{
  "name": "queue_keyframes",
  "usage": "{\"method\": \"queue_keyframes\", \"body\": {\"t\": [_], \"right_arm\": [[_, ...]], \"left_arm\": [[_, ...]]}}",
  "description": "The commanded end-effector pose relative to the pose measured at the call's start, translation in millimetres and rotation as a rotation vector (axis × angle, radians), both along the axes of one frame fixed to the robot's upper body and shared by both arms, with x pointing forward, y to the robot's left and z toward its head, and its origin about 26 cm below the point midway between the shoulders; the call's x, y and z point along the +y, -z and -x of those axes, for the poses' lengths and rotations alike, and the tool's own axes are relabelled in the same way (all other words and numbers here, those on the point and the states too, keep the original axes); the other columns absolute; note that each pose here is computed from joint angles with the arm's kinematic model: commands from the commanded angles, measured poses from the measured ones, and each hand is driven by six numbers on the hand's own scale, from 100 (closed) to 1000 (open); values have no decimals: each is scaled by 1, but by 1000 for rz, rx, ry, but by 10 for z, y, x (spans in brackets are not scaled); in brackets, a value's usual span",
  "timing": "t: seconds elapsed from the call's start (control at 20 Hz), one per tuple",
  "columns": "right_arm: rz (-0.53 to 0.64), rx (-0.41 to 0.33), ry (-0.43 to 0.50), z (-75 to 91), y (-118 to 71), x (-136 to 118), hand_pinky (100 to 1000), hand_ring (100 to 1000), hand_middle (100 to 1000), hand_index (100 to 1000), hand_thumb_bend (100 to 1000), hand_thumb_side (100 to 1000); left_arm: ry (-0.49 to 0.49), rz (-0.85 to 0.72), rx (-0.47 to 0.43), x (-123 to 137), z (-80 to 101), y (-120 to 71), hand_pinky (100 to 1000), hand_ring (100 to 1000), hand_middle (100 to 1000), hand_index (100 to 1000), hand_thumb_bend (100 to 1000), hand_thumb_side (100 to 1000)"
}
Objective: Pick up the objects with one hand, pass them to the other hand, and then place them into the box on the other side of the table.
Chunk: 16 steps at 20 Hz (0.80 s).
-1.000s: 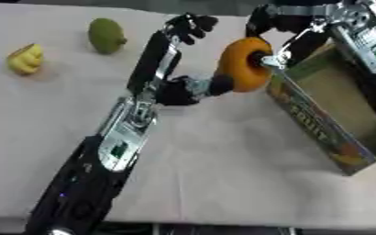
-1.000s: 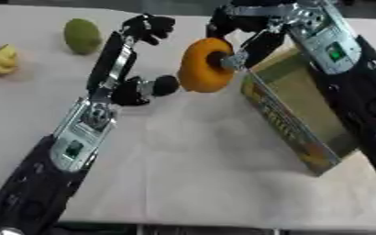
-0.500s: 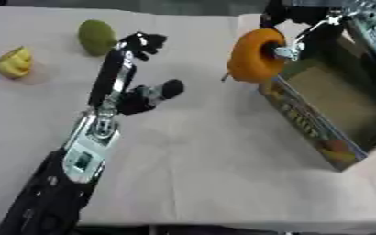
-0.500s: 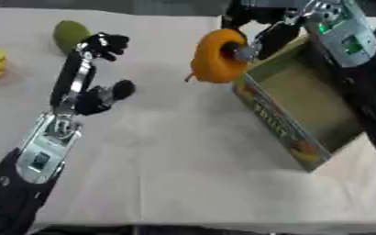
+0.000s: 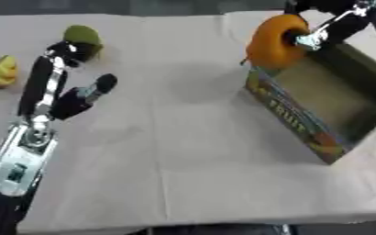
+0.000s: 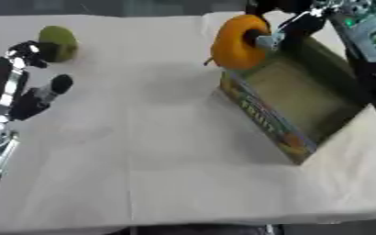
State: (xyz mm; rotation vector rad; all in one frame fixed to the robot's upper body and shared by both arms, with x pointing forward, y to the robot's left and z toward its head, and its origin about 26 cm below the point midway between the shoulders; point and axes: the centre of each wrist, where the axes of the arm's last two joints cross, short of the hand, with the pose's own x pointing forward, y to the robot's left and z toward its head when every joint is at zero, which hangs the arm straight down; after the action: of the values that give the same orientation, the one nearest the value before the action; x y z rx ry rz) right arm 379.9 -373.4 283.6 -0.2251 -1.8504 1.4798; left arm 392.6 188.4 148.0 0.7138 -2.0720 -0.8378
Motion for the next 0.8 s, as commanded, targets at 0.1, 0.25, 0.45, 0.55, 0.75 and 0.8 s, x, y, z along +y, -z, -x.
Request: {"method": "queue_keyframes", "body": {"t": [0.1, 0.25, 0.45, 0.55, 0.75, 0.8], "right_arm": [[-20, -103, 88, 234, -299, -252, 620, 302, 255, 332, 100, 134], [-36, -117, 157, 336, -269, -414, 621, 302, 255, 333, 100, 127], [-75, -142, 237, 434, -255, -574, 619, 296, 253, 331, 100, 110], [-99, -138, 269, 462, -225, -640, 618, 292, 249, 328, 100, 102], [-144, -130, 334, 500, -165, -760, 617, 289, 247, 325, 100, 100], [-149, -128, 348, 508, -148, -786, 617, 290, 246, 324, 100, 100]], "left_arm": [[-68, -20, -41, 304, 70, -269, 685, 680, 641, 790, 885, 1000], [-96, -20, -49, 435, 134, -354, 687, 681, 642, 792, 891, 1000], [-142, -19, -75, 623, 220, -477, 691, 684, 644, 795, 895, 1000], [-167, -23, -84, 729, 281, -517, 694, 686, 645, 795, 903, 1000], [-216, -8, -77, 937, 429, -562, 674, 670, 637, 795, 909, 1000], [-229, 22, -58, 998, 458, -554, 666, 664, 635, 794, 910, 1000]]}}
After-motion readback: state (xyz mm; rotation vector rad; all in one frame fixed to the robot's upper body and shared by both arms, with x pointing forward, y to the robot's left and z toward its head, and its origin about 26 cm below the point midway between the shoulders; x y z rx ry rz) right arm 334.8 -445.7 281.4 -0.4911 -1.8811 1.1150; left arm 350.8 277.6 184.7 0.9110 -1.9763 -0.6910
